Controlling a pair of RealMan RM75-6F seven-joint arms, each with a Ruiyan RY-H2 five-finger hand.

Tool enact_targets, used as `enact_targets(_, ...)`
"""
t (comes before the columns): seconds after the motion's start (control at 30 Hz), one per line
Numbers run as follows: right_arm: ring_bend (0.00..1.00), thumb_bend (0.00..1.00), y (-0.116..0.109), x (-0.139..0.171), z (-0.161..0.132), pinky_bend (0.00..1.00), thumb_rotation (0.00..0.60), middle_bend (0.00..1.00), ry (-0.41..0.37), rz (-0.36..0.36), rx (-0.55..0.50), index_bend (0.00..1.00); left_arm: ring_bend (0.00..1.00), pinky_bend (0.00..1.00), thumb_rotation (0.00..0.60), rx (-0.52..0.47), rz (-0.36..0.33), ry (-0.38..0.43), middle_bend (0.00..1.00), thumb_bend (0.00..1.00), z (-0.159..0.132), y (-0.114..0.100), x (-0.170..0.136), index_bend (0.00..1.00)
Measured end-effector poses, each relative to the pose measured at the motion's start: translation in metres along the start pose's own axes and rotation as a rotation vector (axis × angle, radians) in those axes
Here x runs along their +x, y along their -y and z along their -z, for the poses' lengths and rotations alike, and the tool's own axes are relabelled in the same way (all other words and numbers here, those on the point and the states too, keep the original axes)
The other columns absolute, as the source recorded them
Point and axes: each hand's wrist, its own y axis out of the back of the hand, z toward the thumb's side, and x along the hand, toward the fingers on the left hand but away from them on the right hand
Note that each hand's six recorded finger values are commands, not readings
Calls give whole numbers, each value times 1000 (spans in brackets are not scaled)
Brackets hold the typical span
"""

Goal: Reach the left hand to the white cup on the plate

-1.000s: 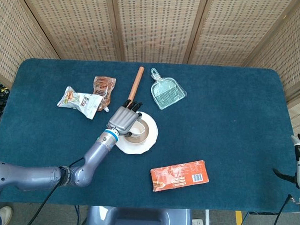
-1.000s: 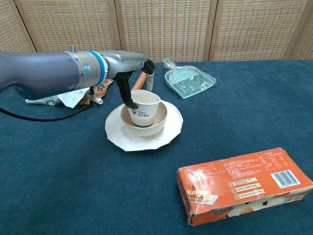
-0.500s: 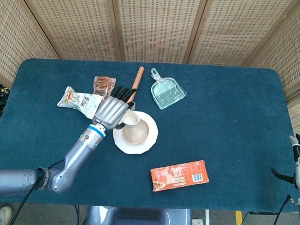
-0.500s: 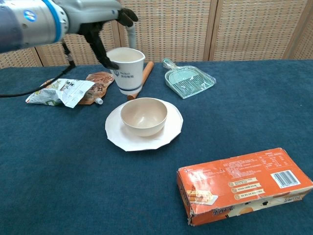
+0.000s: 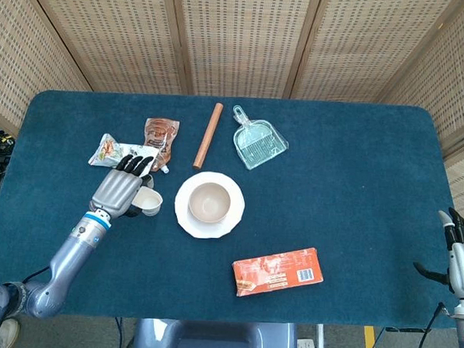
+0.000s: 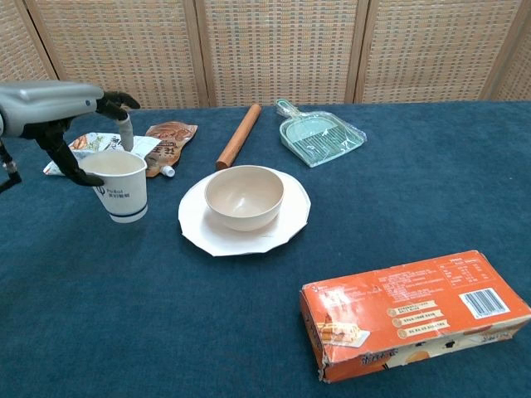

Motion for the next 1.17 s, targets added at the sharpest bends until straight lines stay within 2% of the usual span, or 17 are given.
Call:
enact_targets(0.17,0,126,0,1,-2,0,600,0,-6,3,3,0,0,0,600,-8,45,-7,0,233,5,29,1,371)
enact_targets(0.23,0,126,-1,2,-2,0,600,0,-7,8,2,0,0,0,600,1,53,-9,0,194,7,37,1,340)
enact_targets(0.37,0,126,-2,2,-3,0,600,0,-7,10,3,0,0,0,600,21,61,-15,0,29,11,48,-2,20)
enact_targets(0.4,0,126,-2,3,-3,0,600,0,-8,10,3,0,0,0,600,22,64,-17,0,23,12,49,-3,1)
enact_targets(0.57,0,126,-3,4,-7,0,600,0,-24,14,2,0,0,0,600,-7,44,-20,0,17,14,39,-10,0)
enact_targets(0.67,0,126,-3,7,-14,0,600,0,-47,13,0,0,0,0,600,-18,-25,-37,0,17,21,23,-21,0)
enact_targets(0.8,0,126,-1,11,-20,0,600,0,-70,6,6,0,0,0,600,-29,-151,-86,0,17,38,3,-52,0)
enact_targets(0.87,0,126,0,12,-22,0,600,0,-77,0,12,0,0,0,600,-26,-196,-120,0,17,48,-1,-69,0)
enact_targets(0.97,0,126,1,13,-23,0,600,0,-83,-5,26,0,0,0,600,-25,-238,-177,0,17,63,2,-99,0)
enact_targets(1.17,0,126,3,17,-30,0,600,0,-108,-9,32,0,0,0,600,-60,-225,-279,0,18,84,27,-145,0)
